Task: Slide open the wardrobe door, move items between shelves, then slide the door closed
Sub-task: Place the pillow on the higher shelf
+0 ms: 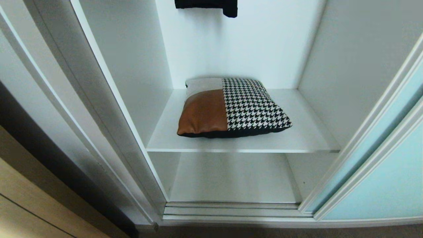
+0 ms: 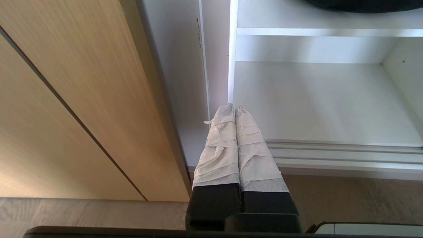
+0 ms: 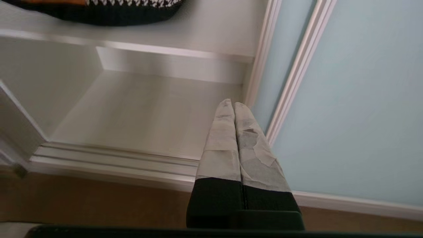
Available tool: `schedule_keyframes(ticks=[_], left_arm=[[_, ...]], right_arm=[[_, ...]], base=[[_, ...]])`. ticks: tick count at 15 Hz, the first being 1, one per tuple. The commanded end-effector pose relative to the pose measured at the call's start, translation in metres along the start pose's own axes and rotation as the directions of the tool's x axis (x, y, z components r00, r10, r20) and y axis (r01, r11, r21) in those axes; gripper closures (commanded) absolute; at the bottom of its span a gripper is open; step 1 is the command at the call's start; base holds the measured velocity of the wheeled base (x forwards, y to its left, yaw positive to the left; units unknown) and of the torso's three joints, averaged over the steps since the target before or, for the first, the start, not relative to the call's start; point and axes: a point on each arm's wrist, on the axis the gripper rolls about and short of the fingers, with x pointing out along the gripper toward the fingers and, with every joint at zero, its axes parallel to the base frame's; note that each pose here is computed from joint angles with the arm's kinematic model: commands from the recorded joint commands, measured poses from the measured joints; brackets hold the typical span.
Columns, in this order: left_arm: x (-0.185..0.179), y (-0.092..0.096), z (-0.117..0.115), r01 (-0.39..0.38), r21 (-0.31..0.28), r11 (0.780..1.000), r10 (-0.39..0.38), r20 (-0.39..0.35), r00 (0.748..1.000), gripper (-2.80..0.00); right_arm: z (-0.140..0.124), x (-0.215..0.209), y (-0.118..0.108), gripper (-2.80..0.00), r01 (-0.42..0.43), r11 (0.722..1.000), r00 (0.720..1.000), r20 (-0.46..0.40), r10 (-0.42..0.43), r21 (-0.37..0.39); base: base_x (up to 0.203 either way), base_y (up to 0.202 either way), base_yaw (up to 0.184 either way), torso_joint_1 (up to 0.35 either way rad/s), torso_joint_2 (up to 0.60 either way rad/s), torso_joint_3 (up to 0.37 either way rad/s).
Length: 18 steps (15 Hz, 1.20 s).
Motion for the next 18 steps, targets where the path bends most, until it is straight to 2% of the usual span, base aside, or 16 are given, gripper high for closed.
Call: schedule_keyframes(ticks=[1, 3, 6, 8, 9, 10, 11, 12, 14, 18], left_arm=[[0.000, 0.000, 0.000, 0.001, 0.000, 1.000, -0.001, -0.001, 1.000, 0.00], [0.000, 0.000, 0.000, 0.001, 0.000, 1.000, -0.001, -0.002, 1.000, 0.00], [0.000, 0.000, 0.000, -0.001, 0.000, 1.000, 0.001, -0.001, 1.000, 0.00], [0.000, 0.000, 0.000, -0.001, 0.000, 1.000, 0.001, -0.001, 1.000, 0.00], [0.000, 0.000, 0.000, 0.001, 0.000, 1.000, -0.001, -0.002, 1.000, 0.00], [0.000, 0.000, 0.000, 0.000, 0.000, 1.000, 0.000, -0.002, 1.000, 0.00], [0.000, 0.000, 0.000, 0.001, 0.000, 1.000, -0.001, -0.002, 1.000, 0.00], [0.000, 0.000, 0.000, 0.001, 0.000, 1.000, -0.001, -0.002, 1.000, 0.00], [0.000, 0.000, 0.000, 0.001, 0.000, 1.000, -0.001, -0.001, 1.000, 0.00], [0.000, 0.000, 0.000, 0.000, 0.000, 1.000, 0.000, -0.001, 1.000, 0.00]], right_arm=[[0.000, 0.000, 0.000, 0.00, -0.002, 1.000, 1.000, 0.003, 0.002, 0.025], [-0.001, 0.000, 0.000, 0.00, -0.002, 0.998, 1.000, -0.002, 0.003, 0.066], [0.000, 0.000, 0.000, 0.00, -0.006, 0.998, 1.000, -0.006, 0.007, 0.063], [0.013, -0.003, -0.001, 0.00, 0.010, 0.998, 1.000, 0.027, -0.011, 0.060], [0.015, -0.004, -0.001, 0.00, 0.012, 0.998, 1.000, -0.014, -0.011, 0.060], [0.006, -0.006, 0.000, 0.00, 0.016, 0.998, 0.994, -0.106, -0.010, 0.063], [0.008, -0.008, 0.000, 0.00, 0.019, 0.998, 0.993, -0.118, -0.012, 0.062], [0.023, -0.012, -0.001, 0.00, 0.017, 0.998, 0.998, -0.067, -0.013, 0.059], [0.074, -0.021, -0.002, 0.00, 0.002, 0.999, 0.999, 0.036, -0.004, 0.049], [0.168, 0.017, -0.007, 0.00, -0.026, 0.996, 0.999, -0.040, 0.029, 0.080]], base=[[0.000, 0.000, 0.000, 0.000, 0.00, 0.000], [0.000, 0.000, 0.000, 0.000, 0.00, 0.000], [0.000, 0.000, 0.000, 0.000, 0.00, 0.000], [0.000, 0.000, 0.000, 0.000, 0.00, 0.000], [0.000, 0.000, 0.000, 0.000, 0.00, 0.000], [0.000, 0.000, 0.000, 0.000, 0.00, 0.000], [0.000, 0.000, 0.000, 0.000, 0.00, 0.000], [0.000, 0.000, 0.000, 0.000, 0.00, 0.000], [0.000, 0.000, 0.000, 0.000, 0.00, 0.000], [0.000, 0.000, 0.000, 0.000, 0.00, 0.000]])
